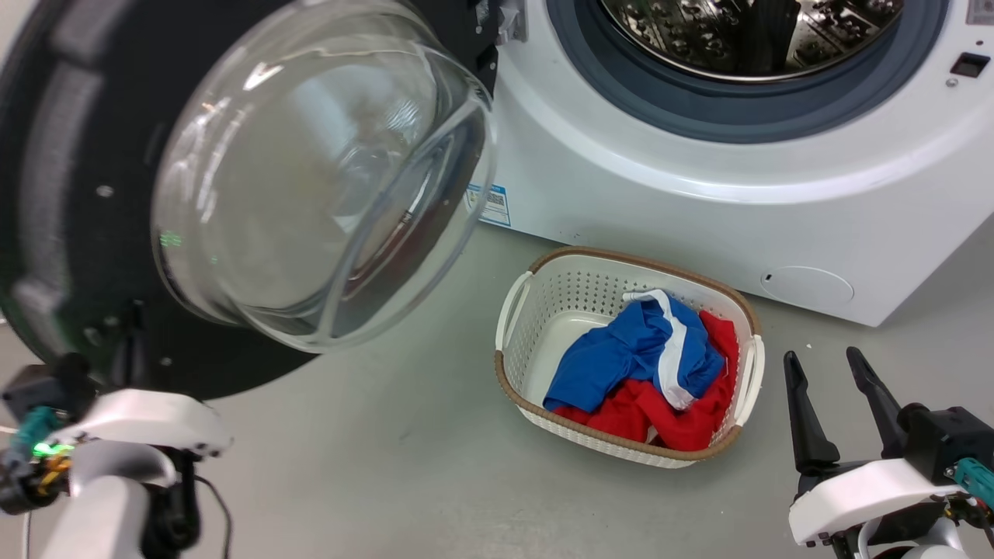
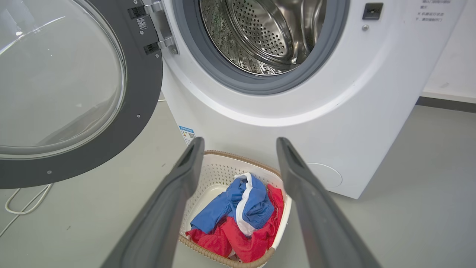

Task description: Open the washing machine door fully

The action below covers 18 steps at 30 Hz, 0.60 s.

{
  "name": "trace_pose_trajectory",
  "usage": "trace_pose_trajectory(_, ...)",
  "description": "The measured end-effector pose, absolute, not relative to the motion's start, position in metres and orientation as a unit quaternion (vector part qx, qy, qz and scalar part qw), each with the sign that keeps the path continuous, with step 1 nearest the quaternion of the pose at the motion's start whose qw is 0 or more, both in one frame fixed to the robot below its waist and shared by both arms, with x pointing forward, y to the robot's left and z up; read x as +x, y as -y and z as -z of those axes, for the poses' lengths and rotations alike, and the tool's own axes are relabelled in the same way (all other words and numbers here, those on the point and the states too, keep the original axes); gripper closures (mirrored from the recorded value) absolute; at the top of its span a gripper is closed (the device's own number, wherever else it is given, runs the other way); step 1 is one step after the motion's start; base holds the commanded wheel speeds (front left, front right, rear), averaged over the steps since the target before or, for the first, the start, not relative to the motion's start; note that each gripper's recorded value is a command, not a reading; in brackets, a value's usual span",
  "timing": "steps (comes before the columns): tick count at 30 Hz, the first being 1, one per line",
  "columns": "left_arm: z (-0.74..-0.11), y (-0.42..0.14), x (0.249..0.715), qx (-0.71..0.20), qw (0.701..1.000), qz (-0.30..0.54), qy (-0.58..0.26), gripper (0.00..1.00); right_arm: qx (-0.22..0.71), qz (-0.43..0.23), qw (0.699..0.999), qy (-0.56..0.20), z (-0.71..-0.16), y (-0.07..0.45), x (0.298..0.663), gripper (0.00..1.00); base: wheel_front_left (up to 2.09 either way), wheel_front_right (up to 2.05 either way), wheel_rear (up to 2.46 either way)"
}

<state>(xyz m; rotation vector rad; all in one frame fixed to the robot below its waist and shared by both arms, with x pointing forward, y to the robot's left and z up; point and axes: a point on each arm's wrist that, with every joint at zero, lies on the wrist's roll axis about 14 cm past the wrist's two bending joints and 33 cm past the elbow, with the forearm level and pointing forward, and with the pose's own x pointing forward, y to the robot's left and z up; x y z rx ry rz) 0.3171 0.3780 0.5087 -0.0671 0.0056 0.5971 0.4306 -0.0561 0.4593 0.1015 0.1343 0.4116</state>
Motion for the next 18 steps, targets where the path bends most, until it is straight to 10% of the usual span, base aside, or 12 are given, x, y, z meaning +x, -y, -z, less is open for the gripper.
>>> trace_pose_trajectory(18, -0.526, -0.451, 0.323, -0.018, 0.943, -0.331, 0.007, 1.0, 0.05, -0.197, 0.977, -0.064, -0.459, 0.061, 0.432, 0.0, 0.0, 0.0, 0.0)
